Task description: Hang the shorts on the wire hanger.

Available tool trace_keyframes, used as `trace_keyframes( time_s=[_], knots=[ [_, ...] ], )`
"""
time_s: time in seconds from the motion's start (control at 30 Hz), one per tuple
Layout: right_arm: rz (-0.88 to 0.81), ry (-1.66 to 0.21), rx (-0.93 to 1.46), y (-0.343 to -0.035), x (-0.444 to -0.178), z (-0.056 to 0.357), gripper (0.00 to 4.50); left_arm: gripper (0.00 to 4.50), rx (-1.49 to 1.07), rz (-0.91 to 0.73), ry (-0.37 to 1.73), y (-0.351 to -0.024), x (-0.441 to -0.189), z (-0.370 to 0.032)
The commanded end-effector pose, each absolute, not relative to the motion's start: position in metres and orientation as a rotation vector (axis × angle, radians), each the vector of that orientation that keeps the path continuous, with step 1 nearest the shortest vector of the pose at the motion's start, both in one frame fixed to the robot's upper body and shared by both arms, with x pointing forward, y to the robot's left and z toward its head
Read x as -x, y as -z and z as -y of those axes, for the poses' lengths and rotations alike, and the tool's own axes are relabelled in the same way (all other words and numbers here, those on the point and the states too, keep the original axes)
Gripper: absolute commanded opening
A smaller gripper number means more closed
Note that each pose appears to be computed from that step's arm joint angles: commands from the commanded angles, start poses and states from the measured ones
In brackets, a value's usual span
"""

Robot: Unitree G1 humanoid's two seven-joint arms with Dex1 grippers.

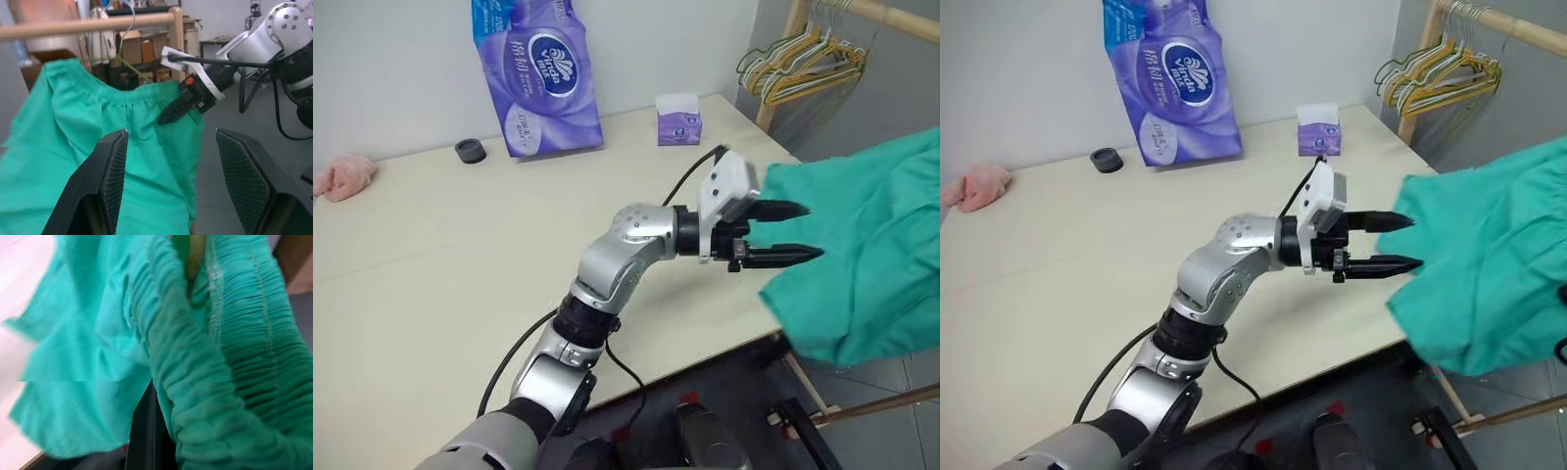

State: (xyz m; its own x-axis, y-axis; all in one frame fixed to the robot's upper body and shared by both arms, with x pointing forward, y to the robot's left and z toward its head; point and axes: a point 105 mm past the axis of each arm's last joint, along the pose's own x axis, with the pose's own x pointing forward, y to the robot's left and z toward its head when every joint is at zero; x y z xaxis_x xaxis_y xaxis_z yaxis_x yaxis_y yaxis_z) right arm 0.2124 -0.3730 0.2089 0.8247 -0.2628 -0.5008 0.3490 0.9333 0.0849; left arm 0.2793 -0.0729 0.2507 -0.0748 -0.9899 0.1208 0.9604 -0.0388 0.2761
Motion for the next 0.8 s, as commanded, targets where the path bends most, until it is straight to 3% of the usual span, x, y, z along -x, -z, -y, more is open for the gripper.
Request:
trace_keyframes(
  time_s=[0.03,0.4,0.63,0.8],
  knots=[
    [-0.474,0.359,-0.147,-0.236,-0.212,0.382,0.00,3.00,-0.171,0.426,1.606,-0.267,-0.278,0.072],
    [-0.546,0.523,-0.221,-0.261,-0.213,0.431,0.00,3.00,-0.247,0.505,1.647,-0.270,-0.264,0.083],
    [-0.573,0.630,-0.251,-0.265,-0.210,0.475,0.00,3.00,-0.227,0.550,1.657,-0.279,-0.260,0.093],
    [-0.622,0.605,-0.256,-0.256,-0.208,0.485,0.00,3.00,-0.223,0.570,1.685,-0.284,-0.255,0.100]
  ],
)
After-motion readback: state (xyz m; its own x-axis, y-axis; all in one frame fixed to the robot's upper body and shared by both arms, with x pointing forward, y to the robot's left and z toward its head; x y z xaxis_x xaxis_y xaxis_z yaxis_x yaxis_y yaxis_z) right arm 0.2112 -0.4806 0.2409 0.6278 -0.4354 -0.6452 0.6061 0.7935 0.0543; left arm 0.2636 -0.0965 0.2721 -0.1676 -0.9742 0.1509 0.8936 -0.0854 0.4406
